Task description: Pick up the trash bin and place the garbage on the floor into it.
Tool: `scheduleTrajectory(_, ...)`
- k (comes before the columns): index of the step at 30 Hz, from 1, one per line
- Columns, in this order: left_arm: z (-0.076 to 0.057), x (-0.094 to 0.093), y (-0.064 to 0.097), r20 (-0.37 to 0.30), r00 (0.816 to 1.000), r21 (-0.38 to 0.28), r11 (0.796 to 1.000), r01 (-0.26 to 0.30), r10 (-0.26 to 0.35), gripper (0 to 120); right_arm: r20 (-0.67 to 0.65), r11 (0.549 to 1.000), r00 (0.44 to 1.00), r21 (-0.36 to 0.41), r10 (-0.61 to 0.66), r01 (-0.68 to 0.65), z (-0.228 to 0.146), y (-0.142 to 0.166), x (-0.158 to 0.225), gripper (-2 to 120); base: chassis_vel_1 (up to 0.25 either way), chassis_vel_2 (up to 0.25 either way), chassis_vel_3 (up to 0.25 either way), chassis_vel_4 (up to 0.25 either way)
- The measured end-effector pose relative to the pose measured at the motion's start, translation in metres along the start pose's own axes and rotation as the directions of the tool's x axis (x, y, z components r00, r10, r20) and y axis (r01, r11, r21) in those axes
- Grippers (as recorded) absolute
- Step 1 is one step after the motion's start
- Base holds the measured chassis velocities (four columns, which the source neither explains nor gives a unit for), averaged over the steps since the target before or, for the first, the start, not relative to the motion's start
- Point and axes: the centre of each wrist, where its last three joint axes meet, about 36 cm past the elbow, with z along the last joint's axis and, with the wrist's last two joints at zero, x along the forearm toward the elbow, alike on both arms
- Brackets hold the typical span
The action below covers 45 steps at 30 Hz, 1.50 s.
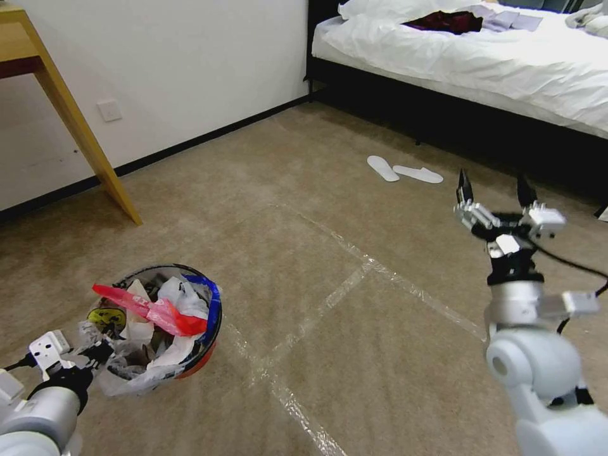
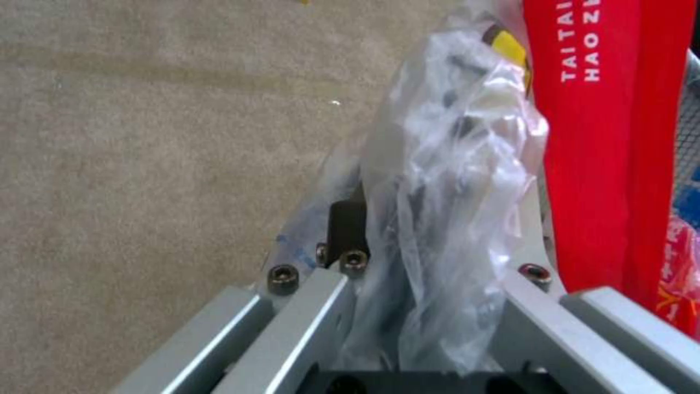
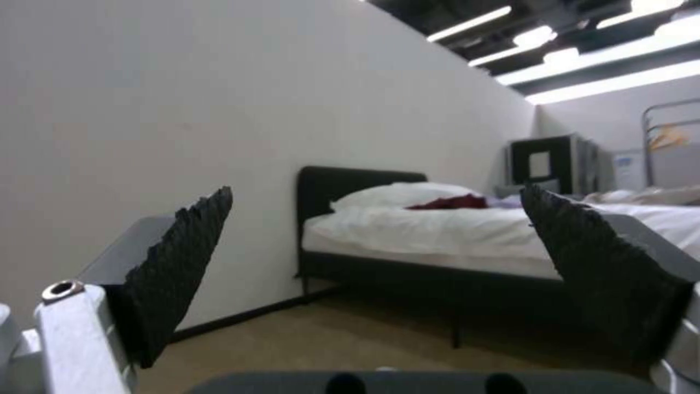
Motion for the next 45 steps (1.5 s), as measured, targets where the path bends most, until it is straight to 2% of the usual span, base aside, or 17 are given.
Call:
scheduleTrajectory(8,-0.001,0.003,-0.002,0.008,1.0,-0.004,1.0,-0.001,0.001,2,-0.012,0.999,1.0,0.031,0.029,-0.029,0.004,0.003,0.01,100,0.0,0.0,0.0,0.0)
scheduleTrajectory(20,-0.003,0.002,0.0,0.014,1.0,-0.007,1.0,-0.001,0.001,2,-0.029,0.999,0.999,0.026,0.024,-0.023,0.008,0.009,0.012,100,-0.063,0.056,0.053,-0.057)
scheduleTrajectory(30,-0.003,0.002,-0.001,0.015,1.0,-0.006,1.0,-0.003,0.003,2,-0.04,1.0,0.999,0.016,0.013,-0.012,0.01,0.013,0.013,100,-0.256,0.238,0.255,-0.235)
scheduleTrajectory(45,-0.003,0.003,-0.002,0.014,1.0,-0.001,1.0,-0.004,0.004,2,-0.047,1.0,0.999,0.006,0.001,-0.001,0.012,0.018,0.014,100,-0.325,0.313,0.316,-0.327)
